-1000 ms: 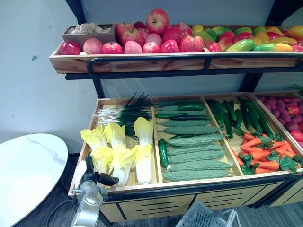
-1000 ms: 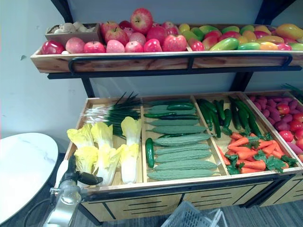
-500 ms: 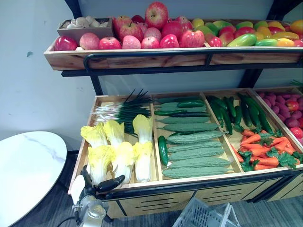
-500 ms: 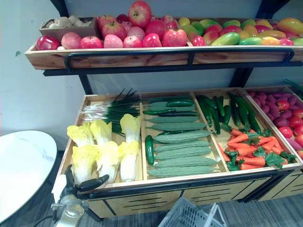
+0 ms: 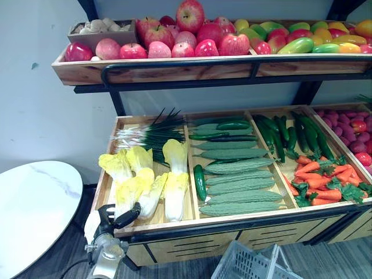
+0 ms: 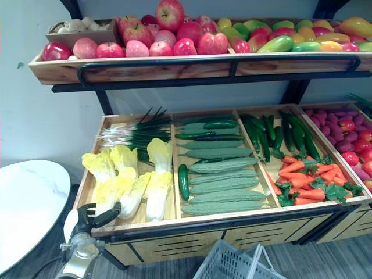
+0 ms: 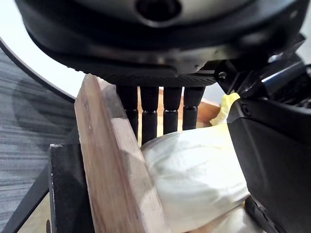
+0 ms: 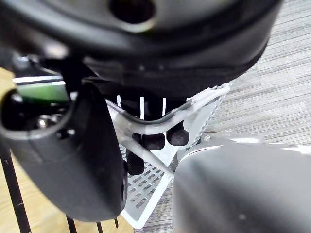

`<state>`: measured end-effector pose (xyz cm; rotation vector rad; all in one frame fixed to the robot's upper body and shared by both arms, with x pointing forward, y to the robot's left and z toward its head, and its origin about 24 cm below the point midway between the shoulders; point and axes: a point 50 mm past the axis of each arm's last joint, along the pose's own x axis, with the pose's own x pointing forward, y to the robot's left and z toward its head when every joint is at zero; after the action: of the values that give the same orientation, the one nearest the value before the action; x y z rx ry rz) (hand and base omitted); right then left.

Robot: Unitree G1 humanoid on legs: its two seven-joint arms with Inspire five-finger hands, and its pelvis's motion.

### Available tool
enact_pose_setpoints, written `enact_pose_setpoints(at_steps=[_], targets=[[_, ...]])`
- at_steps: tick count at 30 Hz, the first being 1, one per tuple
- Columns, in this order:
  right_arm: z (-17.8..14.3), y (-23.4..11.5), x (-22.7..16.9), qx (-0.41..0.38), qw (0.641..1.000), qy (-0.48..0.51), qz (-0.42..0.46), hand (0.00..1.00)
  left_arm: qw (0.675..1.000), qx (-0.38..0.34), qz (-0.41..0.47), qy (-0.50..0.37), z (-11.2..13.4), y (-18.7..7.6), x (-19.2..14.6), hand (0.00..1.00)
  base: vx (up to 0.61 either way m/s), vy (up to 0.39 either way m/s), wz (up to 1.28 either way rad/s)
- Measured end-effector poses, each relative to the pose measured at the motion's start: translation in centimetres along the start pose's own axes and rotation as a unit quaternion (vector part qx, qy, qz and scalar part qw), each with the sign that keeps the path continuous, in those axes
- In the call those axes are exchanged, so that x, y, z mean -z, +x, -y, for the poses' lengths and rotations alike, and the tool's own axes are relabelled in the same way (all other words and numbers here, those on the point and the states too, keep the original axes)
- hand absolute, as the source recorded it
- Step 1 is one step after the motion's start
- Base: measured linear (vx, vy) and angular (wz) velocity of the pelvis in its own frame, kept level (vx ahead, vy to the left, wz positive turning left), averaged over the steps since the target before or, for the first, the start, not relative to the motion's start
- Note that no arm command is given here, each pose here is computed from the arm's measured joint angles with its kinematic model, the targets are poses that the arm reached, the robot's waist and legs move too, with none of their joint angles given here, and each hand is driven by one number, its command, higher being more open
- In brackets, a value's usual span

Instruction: Pick vegetable in the basket

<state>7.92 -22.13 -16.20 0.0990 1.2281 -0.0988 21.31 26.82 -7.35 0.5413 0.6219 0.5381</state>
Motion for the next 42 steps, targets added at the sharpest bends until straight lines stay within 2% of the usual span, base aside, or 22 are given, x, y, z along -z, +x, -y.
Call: enact_pose_setpoints(at_steps=[8, 15, 17, 19, 21, 23, 25, 26, 27, 29, 30, 34, 40, 42], targets=[[0.1, 0.0, -0.1, -0.002, 1.000, 0.003, 0.002, 0.00, 1.000, -0.001, 0.005, -0.001, -0.8, 0.5, -0.4, 0.00, -0.02, -0.004, -0.05], [-0.1, 0.0, -0.2, -0.004, 1.000, 0.007, 0.005, 0.00, 0.998, 0.005, -0.012, -0.069, -2.3, 1.0, -1.4, 0.00, -0.04, -0.016, -0.07], [-0.2, 0.1, -0.4, -0.006, 1.000, 0.018, 0.009, 0.00, 0.992, 0.017, 0.005, -0.127, -3.0, 0.9, -3.0, 0.00, -0.04, -0.025, 0.01], [-0.3, 0.1, -0.4, -0.007, 1.000, 0.021, 0.009, 0.00, 0.988, 0.033, 0.022, -0.147, -3.0, 0.8, -4.2, 0.00, 0.00, 0.000, 0.00], [-0.4, 0.1, -0.5, -0.007, 0.999, 0.035, 0.013, 0.00, 0.979, 0.060, 0.075, -0.182, -3.4, 0.1, -7.0, 0.00, 0.02, -0.003, -0.03], [-0.4, 0.0, -0.4, -0.004, 0.998, 0.056, 0.016, 0.00, 0.961, 0.087, 0.144, -0.221, -4.2, -1.0, -10.3, 0.00, 0.03, -0.009, -0.06], [-0.2, -0.1, 0.2, 0.003, 0.995, 0.098, 0.013, 0.00, 0.918, 0.134, 0.243, -0.284, -5.4, -3.4, -15.0, 0.00, 0.02, -0.014, -0.11], [-0.1, -0.1, 0.3, 0.006, 0.994, 0.107, 0.013, 0.00, 0.905, 0.147, 0.266, -0.298, -5.7, -4.0, -15.9, 0.00, 0.02, -0.011, -0.09], [0.3, -0.3, 0.6, 0.016, 0.991, 0.131, 0.013, 0.00, 0.873, 0.179, 0.315, -0.327, -6.2, -5.5, -18.0, 0.00, 0.01, -0.004, -0.06], [0.8, -0.4, 0.9, 0.026, 0.987, 0.156, 0.014, 0.00, 0.838, 0.212, 0.358, -0.353, -6.8, -6.8, -19.7, 0.00, -0.03, -0.026, -0.06], [1.4, -0.7, 1.6, 0.041, 0.982, 0.185, 0.010, 0.00, 0.800, 0.257, 0.394, -0.374, -7.1, -8.2, -20.8, 0.00, -0.09, -0.059, -0.04], [2.0, -1.1, 3.1, 0.064, 0.965, 0.255, 0.011, 0.00, 0.766, 0.308, 0.405, -0.393, -6.8, -9.0, -21.2, 0.00, -0.10, -0.041, 0.01], [2.3, -1.8, 5.5, 0.101, 0.937, 0.335, -0.002, 0.00, 0.745, 0.341, 0.411, -0.400, -6.6, -9.4, -21.3, 0.00, -0.05, -0.032, -0.08], [3.0, -2.3, 6.6, 0.129, 0.912, 0.390, -0.003, 0.00, 0.723, 0.397, 0.406, -0.392, -4.8, -10.4, -21.6, 0.00, 0.02, -0.029, -0.20]])
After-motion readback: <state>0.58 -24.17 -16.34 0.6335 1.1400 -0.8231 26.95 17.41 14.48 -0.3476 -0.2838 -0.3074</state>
